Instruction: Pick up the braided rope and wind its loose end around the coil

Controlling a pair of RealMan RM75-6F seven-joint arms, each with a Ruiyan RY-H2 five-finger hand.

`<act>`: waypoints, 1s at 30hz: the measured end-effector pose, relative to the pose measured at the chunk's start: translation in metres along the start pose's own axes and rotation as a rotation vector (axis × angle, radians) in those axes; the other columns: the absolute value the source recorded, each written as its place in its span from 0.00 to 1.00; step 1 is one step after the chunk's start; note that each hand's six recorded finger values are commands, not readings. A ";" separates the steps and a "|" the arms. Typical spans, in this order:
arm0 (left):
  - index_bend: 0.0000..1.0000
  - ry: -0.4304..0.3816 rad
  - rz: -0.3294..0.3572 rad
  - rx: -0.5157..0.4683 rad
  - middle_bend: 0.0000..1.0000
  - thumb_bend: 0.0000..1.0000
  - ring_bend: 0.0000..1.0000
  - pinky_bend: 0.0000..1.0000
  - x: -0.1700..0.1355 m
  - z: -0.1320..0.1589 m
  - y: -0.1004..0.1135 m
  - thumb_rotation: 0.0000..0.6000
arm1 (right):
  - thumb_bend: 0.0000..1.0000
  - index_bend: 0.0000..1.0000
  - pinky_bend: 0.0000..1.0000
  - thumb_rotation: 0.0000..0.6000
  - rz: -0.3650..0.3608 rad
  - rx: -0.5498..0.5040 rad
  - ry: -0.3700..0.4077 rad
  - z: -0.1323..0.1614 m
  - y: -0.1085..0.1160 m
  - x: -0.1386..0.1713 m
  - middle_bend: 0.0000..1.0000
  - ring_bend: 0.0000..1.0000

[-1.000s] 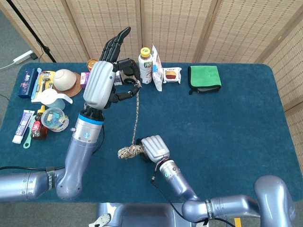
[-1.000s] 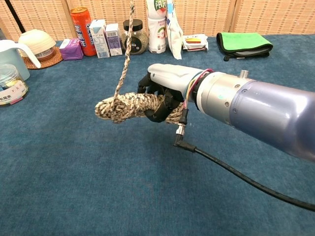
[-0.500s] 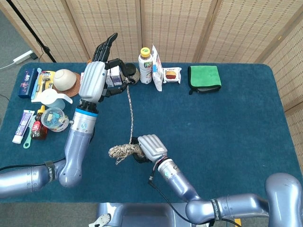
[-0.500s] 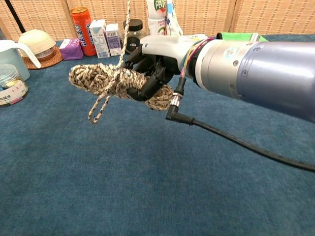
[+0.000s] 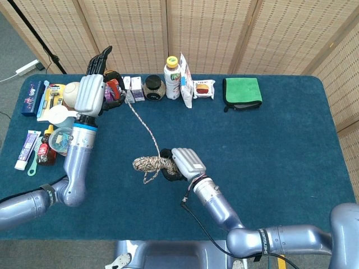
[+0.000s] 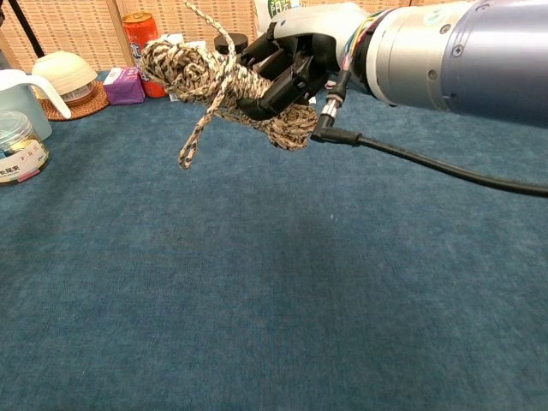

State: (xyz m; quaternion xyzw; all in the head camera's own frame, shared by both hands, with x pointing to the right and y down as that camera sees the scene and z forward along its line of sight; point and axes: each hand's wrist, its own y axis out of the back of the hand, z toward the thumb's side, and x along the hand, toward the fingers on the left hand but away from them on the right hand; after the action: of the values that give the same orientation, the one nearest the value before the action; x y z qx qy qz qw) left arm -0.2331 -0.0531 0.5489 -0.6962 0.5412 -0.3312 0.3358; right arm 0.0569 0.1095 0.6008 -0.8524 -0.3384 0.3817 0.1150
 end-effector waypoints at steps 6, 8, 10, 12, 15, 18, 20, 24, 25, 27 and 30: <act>0.80 0.020 -0.039 0.118 0.00 0.37 0.00 0.00 -0.009 -0.040 -0.008 1.00 | 0.87 0.66 0.65 1.00 -0.049 -0.039 -0.028 -0.005 0.020 -0.006 0.64 0.45; 0.81 0.019 -0.063 0.170 0.00 0.37 0.00 0.00 -0.015 -0.054 -0.012 1.00 | 0.87 0.66 0.65 1.00 -0.075 -0.053 -0.047 -0.008 0.029 -0.010 0.64 0.45; 0.81 0.017 -0.082 0.201 0.00 0.37 0.00 0.00 -0.020 -0.064 -0.015 1.00 | 0.87 0.66 0.65 1.00 -0.102 -0.069 -0.069 -0.012 0.038 -0.014 0.64 0.45; 0.81 0.018 -0.096 0.211 0.00 0.37 0.00 0.00 -0.024 -0.072 -0.017 1.00 | 0.87 0.66 0.66 1.00 -0.121 -0.085 -0.087 -0.014 0.044 -0.017 0.64 0.45; 0.81 0.020 -0.116 0.220 0.00 0.37 0.00 0.00 -0.029 -0.080 -0.020 1.00 | 0.88 0.66 0.66 1.00 -0.150 -0.129 -0.118 -0.018 0.053 -0.021 0.64 0.45; 0.81 0.010 -0.137 0.243 0.00 0.37 0.00 0.00 -0.033 -0.086 -0.025 1.00 | 0.88 0.66 0.65 1.00 -0.183 -0.177 -0.151 -0.021 0.064 -0.025 0.64 0.45; 0.81 0.003 -0.155 0.262 0.00 0.37 0.00 0.00 -0.037 -0.089 -0.030 1.00 | 0.88 0.66 0.65 1.00 -0.216 -0.192 -0.170 -0.023 0.074 -0.028 0.64 0.45; 0.81 -0.015 -0.187 0.311 0.00 0.37 0.00 0.00 -0.045 -0.097 -0.037 1.00 | 0.88 0.66 0.66 1.00 -0.264 -0.216 -0.197 -0.026 0.087 -0.032 0.64 0.45; 0.81 -0.016 -0.195 0.319 0.00 0.37 0.00 0.00 -0.048 -0.099 -0.039 1.00 | 0.88 0.66 0.66 1.00 -0.275 -0.229 -0.206 -0.027 0.090 -0.032 0.64 0.45; 0.81 -0.020 -0.213 0.326 0.00 0.37 0.00 0.00 -0.052 -0.103 -0.043 1.00 | 0.88 0.66 0.66 1.00 -0.293 -0.246 -0.221 -0.030 0.094 -0.033 0.64 0.45; 0.81 -0.036 -0.235 0.351 0.00 0.37 0.00 0.00 -0.058 -0.107 -0.047 1.00 | 0.88 0.66 0.66 1.00 -0.312 -0.264 -0.244 -0.037 0.098 -0.034 0.64 0.45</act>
State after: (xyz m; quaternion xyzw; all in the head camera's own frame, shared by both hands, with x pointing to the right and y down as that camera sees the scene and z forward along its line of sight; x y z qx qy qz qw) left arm -0.3072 0.0010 0.6413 -0.6911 0.3840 -0.4449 0.4207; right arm 0.1158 0.0161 0.6004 -0.7448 -0.5245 0.4121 0.0183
